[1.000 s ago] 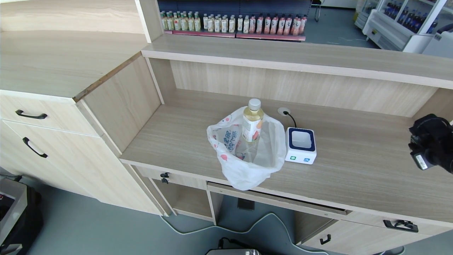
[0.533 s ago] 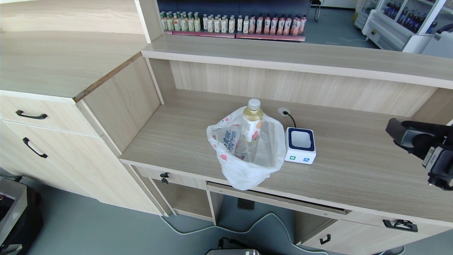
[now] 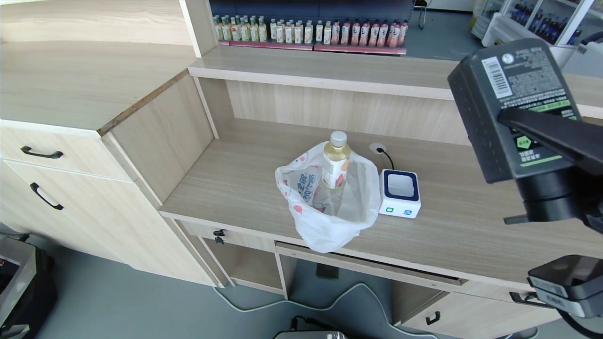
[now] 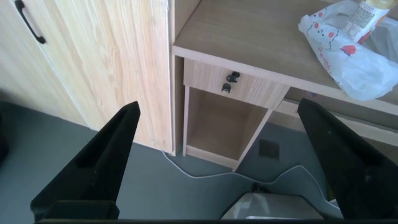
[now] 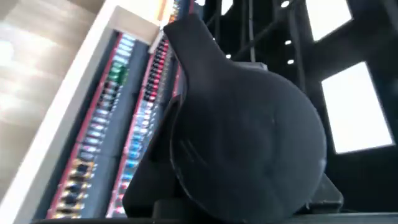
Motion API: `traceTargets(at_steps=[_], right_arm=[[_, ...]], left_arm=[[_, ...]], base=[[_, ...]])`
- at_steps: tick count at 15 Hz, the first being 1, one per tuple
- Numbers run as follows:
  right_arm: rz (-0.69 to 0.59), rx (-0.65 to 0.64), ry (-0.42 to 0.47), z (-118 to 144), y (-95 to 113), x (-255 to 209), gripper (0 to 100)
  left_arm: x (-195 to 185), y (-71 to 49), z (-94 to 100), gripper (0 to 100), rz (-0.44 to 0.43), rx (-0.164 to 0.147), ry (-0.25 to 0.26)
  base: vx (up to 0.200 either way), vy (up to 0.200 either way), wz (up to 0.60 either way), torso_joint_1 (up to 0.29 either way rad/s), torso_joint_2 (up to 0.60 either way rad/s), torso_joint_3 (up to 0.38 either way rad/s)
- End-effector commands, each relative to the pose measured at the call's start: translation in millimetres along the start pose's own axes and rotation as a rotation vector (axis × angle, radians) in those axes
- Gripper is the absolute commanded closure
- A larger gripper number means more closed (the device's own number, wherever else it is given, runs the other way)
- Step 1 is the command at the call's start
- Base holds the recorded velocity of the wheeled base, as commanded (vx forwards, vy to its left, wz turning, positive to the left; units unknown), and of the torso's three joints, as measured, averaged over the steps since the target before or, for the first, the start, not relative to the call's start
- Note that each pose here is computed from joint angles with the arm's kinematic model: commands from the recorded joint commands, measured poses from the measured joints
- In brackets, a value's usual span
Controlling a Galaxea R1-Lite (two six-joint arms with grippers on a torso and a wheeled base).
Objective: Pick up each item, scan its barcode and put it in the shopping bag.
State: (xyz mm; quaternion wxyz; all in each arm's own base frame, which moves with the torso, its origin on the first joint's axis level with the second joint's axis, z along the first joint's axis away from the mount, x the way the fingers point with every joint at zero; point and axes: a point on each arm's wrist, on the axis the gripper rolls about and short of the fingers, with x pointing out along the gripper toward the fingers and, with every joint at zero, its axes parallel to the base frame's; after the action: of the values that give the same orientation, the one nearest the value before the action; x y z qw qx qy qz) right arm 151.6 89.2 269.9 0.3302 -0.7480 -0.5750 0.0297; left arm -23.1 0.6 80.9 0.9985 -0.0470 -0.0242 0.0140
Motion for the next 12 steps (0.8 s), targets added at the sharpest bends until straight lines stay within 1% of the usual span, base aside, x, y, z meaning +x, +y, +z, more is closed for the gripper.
traceTargets(at_steps=[1, 3, 5, 7, 12], right_arm=[[-0.202, 0.004, -0.123, 35.7, 4.5, 36.3, 100], [-0.24, 0.018, -0.156, 42.8, 2.9, 41.5, 100], [-0.282, 0.038, -0.216, 51.7, -1.6, 39.6, 100], [-0.295, 0.024, -0.225, 53.8, -5.1, 36.5, 100], [-0.315, 0.04, -0.281, 52.3, -12.5, 29.1, 100]], left_arm=[[0.0, 0.0, 0.0, 0, 0.0, 0.0, -0.001], [0.0, 0.0, 0.0, 0, 0.0, 0.0, -0.001], [0.0, 0.0, 0.0, 0, 0.0, 0.0, -0.001], [0.0, 0.0, 0.0, 0, 0.0, 0.0, -0.001], [0.0, 0.0, 0.0, 0, 0.002, 0.0, -0.001]], base=[[0.0, 0.0, 0.0, 0.0, 0.0, 0.0], [0.0, 0.0, 0.0, 0.0, 0.0, 0.0], [0.0, 0.0, 0.0, 0.0, 0.0, 0.0], [0.0, 0.0, 0.0, 0.0, 0.0, 0.0], [0.0, 0.0, 0.0, 0.0, 0.0, 0.0]])
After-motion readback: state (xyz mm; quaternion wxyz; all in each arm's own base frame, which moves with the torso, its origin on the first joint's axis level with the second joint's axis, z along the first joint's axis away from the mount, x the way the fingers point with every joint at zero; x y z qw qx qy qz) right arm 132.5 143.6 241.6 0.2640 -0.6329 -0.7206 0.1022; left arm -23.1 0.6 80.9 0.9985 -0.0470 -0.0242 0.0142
